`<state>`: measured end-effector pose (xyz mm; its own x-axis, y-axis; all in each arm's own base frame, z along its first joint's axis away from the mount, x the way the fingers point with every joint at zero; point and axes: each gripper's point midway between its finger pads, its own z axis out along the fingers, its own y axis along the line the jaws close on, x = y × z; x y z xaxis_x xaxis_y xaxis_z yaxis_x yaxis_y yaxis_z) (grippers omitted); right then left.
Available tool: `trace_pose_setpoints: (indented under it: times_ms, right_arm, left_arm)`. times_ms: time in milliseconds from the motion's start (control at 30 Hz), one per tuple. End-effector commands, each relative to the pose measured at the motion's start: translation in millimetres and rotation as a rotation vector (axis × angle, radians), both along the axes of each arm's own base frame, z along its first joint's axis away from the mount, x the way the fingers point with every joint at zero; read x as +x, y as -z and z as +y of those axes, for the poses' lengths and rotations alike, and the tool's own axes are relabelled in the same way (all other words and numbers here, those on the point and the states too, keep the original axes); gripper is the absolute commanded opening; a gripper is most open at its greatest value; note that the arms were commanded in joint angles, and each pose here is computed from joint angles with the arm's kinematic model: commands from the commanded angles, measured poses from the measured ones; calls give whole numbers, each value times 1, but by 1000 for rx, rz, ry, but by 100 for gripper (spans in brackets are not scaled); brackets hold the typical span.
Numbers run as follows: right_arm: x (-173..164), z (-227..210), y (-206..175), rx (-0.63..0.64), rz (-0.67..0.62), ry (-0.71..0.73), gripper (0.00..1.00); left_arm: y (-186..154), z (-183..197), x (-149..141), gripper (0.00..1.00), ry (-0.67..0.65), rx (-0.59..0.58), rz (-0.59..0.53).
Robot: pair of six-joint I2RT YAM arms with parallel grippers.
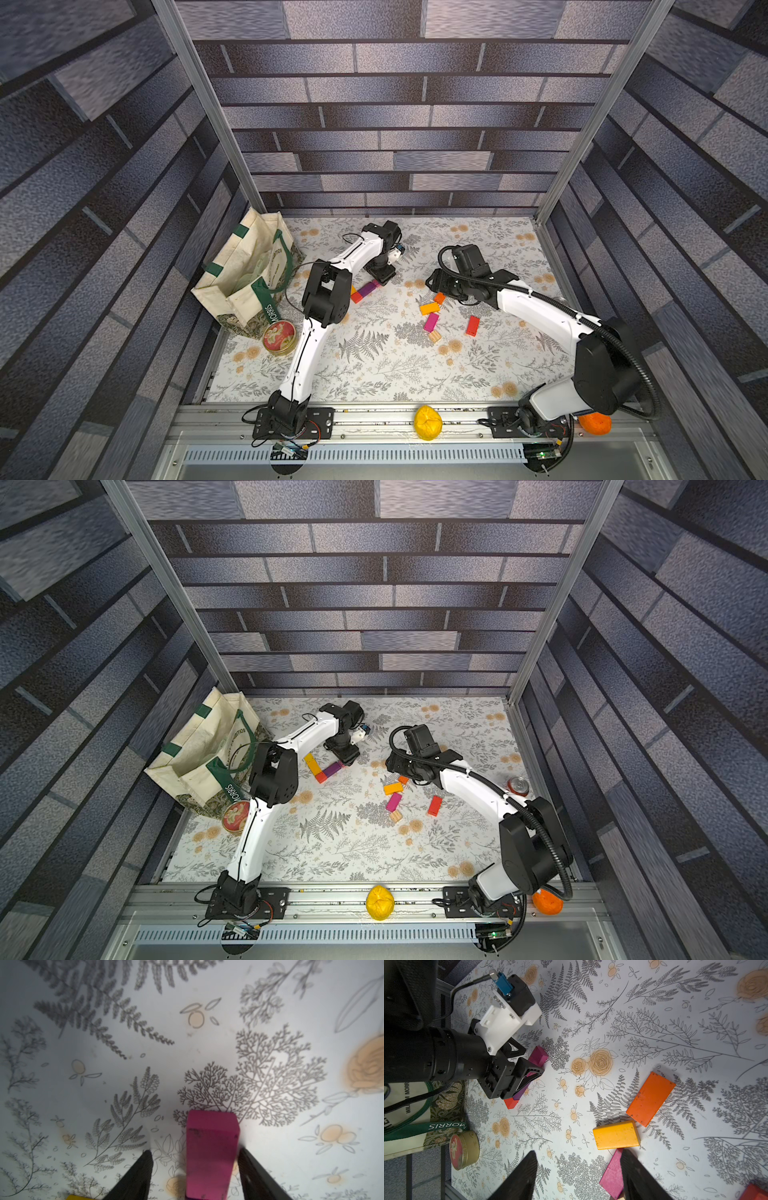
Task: Assemble the letter v with building blocks
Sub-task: Assemble the building block at the center of the board.
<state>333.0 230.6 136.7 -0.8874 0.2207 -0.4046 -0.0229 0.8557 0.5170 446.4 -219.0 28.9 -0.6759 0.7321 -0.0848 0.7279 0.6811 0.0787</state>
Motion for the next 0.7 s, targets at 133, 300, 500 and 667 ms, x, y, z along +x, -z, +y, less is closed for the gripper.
trace_pose_setpoints:
  times_ms: [133, 300, 500, 667]
  right_arm:
    - [6, 2, 2, 0, -1, -5, 69]
    - [15, 5, -19, -2, -50, -21, 70]
    - [23, 7, -37, -16, -97, -40, 76]
    - [29, 9, -48, -19, -131, -50, 78]
  left_arm:
    - [-16, -15, -2, 81, -15, -69, 7]
    - [-48, -25, 6, 97, -23, -151, -63]
    - [-106, -35, 18, 100, -56, -279, -178]
    - [-163, -31, 26, 100, -121, -393, -299]
